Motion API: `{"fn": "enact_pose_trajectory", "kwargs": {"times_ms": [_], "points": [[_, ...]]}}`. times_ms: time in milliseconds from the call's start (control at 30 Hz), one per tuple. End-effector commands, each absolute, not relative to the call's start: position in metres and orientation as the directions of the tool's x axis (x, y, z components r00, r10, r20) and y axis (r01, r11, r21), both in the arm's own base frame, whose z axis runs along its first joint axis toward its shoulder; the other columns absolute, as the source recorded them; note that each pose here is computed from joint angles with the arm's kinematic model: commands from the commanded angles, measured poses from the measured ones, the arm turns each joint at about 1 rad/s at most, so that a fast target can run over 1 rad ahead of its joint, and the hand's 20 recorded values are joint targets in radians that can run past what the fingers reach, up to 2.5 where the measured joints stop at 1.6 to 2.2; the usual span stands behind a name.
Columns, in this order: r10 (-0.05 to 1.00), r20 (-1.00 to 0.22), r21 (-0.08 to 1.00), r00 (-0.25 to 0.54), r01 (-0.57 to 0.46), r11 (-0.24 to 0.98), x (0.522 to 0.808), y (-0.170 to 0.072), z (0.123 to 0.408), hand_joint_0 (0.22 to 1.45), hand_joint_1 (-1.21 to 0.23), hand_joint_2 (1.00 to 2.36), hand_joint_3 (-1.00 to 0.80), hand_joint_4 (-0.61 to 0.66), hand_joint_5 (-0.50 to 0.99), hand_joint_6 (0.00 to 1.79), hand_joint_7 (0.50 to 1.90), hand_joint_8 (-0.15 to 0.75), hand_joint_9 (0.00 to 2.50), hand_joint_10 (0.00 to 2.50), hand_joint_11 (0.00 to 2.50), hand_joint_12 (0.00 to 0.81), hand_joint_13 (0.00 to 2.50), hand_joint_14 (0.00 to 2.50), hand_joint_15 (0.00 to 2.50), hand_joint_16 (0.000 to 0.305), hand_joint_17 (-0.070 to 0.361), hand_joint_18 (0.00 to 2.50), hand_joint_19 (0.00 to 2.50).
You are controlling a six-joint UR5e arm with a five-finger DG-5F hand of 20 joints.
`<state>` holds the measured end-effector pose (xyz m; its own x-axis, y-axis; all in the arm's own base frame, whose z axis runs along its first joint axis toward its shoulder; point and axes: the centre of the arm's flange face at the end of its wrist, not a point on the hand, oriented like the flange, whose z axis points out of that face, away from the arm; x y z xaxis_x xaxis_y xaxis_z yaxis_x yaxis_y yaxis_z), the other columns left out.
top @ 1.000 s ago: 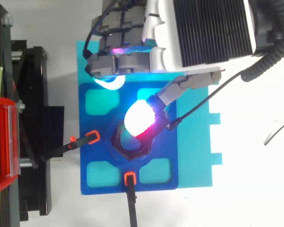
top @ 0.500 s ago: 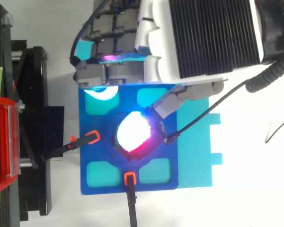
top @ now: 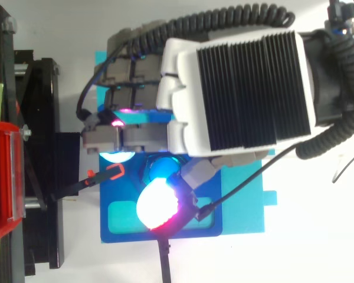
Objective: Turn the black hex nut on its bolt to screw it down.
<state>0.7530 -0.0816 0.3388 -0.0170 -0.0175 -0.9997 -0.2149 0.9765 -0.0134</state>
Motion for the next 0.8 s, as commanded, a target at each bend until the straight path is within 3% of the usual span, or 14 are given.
{"fn": "enact_pose_trajectory", "kwargs": {"times_ms": [0,300,767], "points": [[-0.019,-0.999,-0.010,-0.036,-0.223,0.975,0.752,-0.070,0.337,0.54,-0.30,1.00,-0.50,0.29,-0.02,0.50,1.32,0.312,0.93,0.01,0.26,0.318,0.84,0.01,0.22,0.039,0.087,0.72,0.33],[-0.020,-0.999,-0.008,-0.050,-0.233,0.972,0.750,-0.062,0.322,0.54,-0.31,1.00,-0.50,0.29,-0.02,0.50,1.30,0.309,0.93,0.01,0.26,0.317,0.85,0.01,0.22,0.039,0.087,0.73,0.33],[-0.020,-0.999,-0.010,-0.042,-0.224,0.974,0.751,-0.062,0.323,0.54,-0.32,1.00,-0.50,0.28,-0.03,0.50,1.29,0.309,0.95,0.01,0.26,0.315,0.86,0.01,0.23,0.038,0.086,0.74,0.35]]}}
